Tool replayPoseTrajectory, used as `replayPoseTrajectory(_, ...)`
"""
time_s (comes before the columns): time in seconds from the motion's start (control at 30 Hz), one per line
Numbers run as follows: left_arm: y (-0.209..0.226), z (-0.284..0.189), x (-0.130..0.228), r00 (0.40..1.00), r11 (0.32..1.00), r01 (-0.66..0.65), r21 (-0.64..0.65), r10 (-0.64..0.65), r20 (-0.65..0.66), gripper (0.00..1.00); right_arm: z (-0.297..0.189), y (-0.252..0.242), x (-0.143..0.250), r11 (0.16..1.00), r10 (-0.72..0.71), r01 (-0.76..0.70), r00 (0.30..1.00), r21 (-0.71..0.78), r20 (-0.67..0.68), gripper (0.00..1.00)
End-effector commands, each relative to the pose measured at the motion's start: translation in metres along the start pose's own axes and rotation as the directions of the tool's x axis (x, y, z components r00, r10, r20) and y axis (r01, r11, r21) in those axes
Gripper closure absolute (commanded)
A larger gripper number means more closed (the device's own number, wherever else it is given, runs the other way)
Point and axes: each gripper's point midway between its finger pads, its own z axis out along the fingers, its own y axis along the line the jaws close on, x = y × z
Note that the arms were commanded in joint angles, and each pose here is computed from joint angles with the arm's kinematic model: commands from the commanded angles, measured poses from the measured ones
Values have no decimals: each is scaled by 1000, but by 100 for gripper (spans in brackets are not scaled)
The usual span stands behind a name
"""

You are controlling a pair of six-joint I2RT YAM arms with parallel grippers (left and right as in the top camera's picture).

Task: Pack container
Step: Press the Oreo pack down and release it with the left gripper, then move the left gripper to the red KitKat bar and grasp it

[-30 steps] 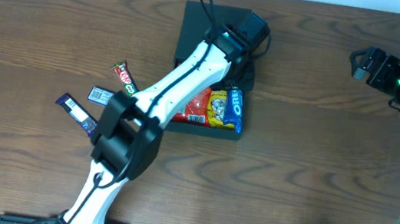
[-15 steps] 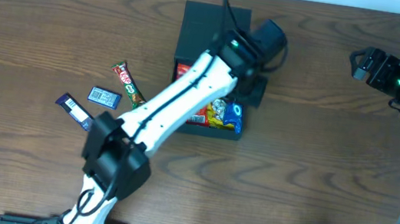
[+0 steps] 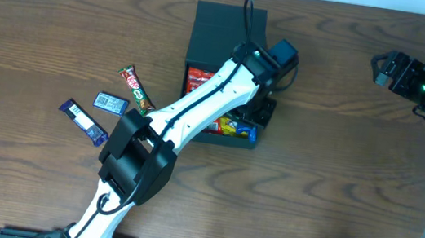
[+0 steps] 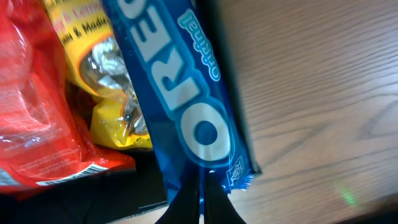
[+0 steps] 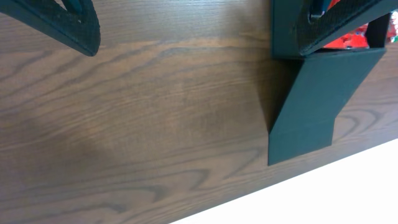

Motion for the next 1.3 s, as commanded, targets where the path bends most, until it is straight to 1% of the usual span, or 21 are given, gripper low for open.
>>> replayPoseTrajectory(0.0,4,8,8,999,1000,-21,-6,20,-38,94,-8,4,-4,1000,-20,21,1000,-7,20,1)
replayPoseTrajectory(0.47,2,16,6,998,999,-51,-1,51,-29,94,-8,4,-3,1000,-19,19,1000,-7,16,1)
replayPoseTrajectory(0.77,0,24,12,997,999,-51,18,52,-51,94,-8,4,-2,1000,-17,17,1000,-7,13,1)
replayPoseTrajectory(0.9,2,6,3,999,999,-39,31,40,-6,94,-8,4,-3,1000,-17,17,1000,-7,13,1)
replayPoseTrajectory(1.0,7,-29,-15,995,999,-23,22,21,99,94,-8,4,-2,1000,-17,17,1000,-7,13,1)
replayPoseTrajectory(1.07,21,-64,-30,975,999,20,-36,-12,220,94,-8,4,-3,1000,-17,17,1000,-7,13,1)
replayPoseTrajectory(1.1,33,-86,-37,955,995,63,-81,-36,295,94,-8,4,-3,1000,-17,17,1000,-7,13,1)
replayPoseTrajectory(1.13,42,-98,-40,939,989,100,-112,-57,340,94,-8,4,-2,1000,-17,17,1000,-7,13,1)
replayPoseTrajectory(1.17,58,-114,-42,912,974,167,-151,-95,398,94,-8,4,-2,1000,-17,17,1000,-7,13,1)
replayPoseTrajectory(1.2,79,-131,-40,876,945,273,-182,-166,453,94,-8,4,-2,1000,-17,17,1000,-7,13,1)
replayPoseTrajectory(1.27,107,-143,-33,827,890,417,-187,-285,485,94,-8,4,-2,1000,-17,17,1000,-7,12,1)
